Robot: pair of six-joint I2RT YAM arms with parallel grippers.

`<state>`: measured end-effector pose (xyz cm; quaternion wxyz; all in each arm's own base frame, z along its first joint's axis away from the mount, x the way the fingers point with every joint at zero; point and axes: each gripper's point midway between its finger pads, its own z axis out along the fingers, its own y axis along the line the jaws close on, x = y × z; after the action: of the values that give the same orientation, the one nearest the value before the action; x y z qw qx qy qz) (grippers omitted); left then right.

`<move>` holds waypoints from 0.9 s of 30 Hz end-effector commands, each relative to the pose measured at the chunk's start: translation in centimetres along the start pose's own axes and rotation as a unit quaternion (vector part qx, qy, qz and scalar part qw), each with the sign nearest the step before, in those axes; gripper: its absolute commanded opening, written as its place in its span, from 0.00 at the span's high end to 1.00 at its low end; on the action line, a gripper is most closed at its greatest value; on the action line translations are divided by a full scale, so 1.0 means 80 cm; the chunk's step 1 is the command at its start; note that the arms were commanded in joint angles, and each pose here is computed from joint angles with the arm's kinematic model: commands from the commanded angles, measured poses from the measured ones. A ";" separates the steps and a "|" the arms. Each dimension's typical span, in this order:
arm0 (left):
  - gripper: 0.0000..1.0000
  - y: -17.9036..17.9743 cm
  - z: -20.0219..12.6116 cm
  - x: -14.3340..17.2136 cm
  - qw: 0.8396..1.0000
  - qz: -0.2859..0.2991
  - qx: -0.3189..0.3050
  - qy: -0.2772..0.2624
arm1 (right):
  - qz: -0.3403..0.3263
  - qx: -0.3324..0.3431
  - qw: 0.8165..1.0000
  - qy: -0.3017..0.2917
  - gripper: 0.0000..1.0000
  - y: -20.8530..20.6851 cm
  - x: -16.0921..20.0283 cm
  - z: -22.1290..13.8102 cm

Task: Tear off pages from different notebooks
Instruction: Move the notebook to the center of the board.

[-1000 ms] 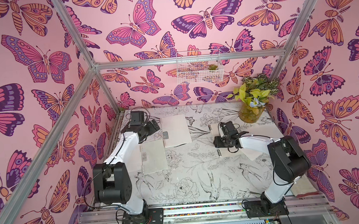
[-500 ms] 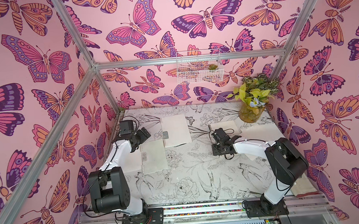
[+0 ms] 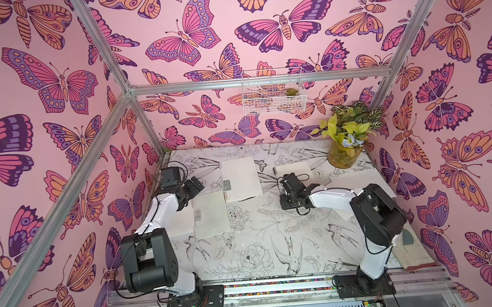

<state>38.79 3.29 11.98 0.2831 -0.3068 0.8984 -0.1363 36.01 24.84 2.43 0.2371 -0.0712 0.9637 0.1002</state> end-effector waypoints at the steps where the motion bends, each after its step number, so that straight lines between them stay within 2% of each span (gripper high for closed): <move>1: 0.00 0.009 0.003 0.006 1.000 0.000 -0.002 0.009 | -0.028 -0.026 0.998 0.049 0.86 0.020 0.020 0.027; 3: 0.00 0.010 0.004 0.005 1.000 -0.002 -0.003 0.009 | -0.031 -0.020 0.998 0.047 0.83 0.023 0.008 0.035; 4: 0.00 0.011 0.004 0.005 1.000 -0.002 -0.003 0.010 | -0.028 -0.017 0.999 0.042 0.77 0.025 0.000 0.038; 6: 0.00 0.012 0.004 0.005 1.000 -0.003 -0.004 0.009 | -0.023 -0.010 0.999 0.034 0.76 0.026 -0.013 0.039; 8: 0.00 0.015 0.005 0.006 1.000 0.000 -0.010 0.009 | -0.023 -0.002 0.999 0.023 0.73 0.026 -0.026 0.035; 10: 0.00 0.024 0.011 0.009 0.999 0.008 -0.026 0.016 | -0.024 0.003 1.000 0.003 0.64 0.026 -0.044 0.023; 12: 0.00 0.035 0.019 0.015 0.998 0.014 -0.050 0.037 | -0.031 -0.010 0.999 -0.009 0.63 0.034 -0.057 0.007; 15: 0.00 0.047 0.032 0.027 0.995 0.017 -0.069 0.065 | -0.045 -0.058 0.997 -0.036 0.57 0.060 -0.068 -0.025; 19: 0.02 0.048 0.052 0.049 0.992 0.005 -0.059 0.108 | -0.069 -0.151 0.984 -0.058 0.50 0.116 -0.058 -0.057; 23: 0.03 0.058 0.066 0.074 0.988 -0.007 -0.070 0.137 | -0.088 -0.243 0.965 -0.049 0.50 0.187 -0.031 -0.057; 27: 0.03 0.054 0.078 0.100 0.984 -0.013 -0.051 0.170 | -0.102 -0.288 0.952 -0.013 0.50 0.246 -0.003 -0.039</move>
<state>36.52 2.79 3.31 0.1459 -0.3085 0.9323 -0.1201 32.87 39.80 9.31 0.2636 -0.2164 0.8900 0.3026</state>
